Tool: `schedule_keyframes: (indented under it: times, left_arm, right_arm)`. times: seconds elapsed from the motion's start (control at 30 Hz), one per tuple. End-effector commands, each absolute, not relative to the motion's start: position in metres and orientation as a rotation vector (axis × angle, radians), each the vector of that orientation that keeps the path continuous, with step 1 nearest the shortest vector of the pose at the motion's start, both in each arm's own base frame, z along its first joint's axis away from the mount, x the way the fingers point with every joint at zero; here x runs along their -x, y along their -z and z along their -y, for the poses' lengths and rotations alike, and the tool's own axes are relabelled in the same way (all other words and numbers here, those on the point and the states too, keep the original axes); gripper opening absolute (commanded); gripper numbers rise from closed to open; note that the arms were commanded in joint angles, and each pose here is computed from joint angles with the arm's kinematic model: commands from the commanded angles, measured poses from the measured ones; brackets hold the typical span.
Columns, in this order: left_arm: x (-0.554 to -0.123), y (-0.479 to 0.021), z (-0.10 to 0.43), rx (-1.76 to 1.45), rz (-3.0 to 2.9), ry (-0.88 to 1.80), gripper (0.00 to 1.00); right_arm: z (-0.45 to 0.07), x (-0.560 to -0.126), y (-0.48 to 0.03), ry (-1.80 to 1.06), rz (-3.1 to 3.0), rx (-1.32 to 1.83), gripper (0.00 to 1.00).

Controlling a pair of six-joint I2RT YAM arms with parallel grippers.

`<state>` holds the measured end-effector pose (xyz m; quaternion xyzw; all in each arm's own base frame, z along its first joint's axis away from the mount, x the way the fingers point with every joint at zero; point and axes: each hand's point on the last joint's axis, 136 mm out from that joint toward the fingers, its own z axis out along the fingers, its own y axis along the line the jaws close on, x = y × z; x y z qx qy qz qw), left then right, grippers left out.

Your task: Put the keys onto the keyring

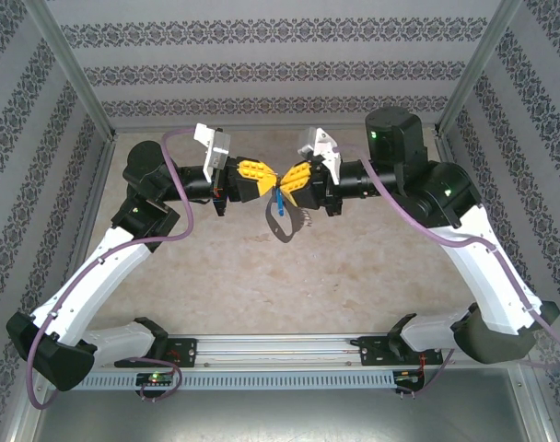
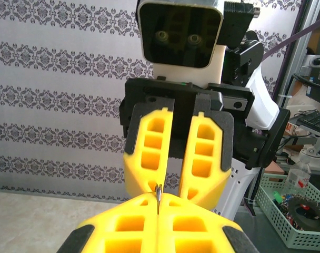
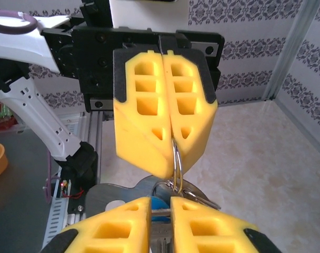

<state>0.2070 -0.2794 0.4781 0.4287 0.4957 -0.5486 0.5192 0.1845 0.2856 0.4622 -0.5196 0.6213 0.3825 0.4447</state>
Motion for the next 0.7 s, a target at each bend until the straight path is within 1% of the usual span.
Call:
schedule_keyframes:
  times: [0.0,0.07,0.33,0.6,0.67]
  left_arm:
    - [-0.195,-0.504,0.274,-1.051,-1.083,1.3,0.0]
    - [-0.195,-0.504,0.274,-1.051,-1.083,1.301,0.0]
    - [-0.192,-0.503,0.272,-1.047,-1.085,1.3,0.0]
    - [-0.192,-0.505,0.272,-1.047,-1.081,1.301,0.0]
    - [-0.192,-0.505,0.273,-1.046,-1.082,1.302,0.0]
  right_arm:
    - [-0.282,-0.192,-0.474,-0.92,-1.507,1.234,0.2]
    - [-0.283,-0.192,-0.476,-0.927,-1.499,1.233,0.22]
    - [-0.288,-0.196,-0.479,-0.947,-1.485,1.223,0.22]
    - [-0.293,-0.2,-0.477,-0.955,-1.487,1.236,0.15]
    - [-0.294,-0.201,-0.476,-0.954,-1.489,1.239,0.12]
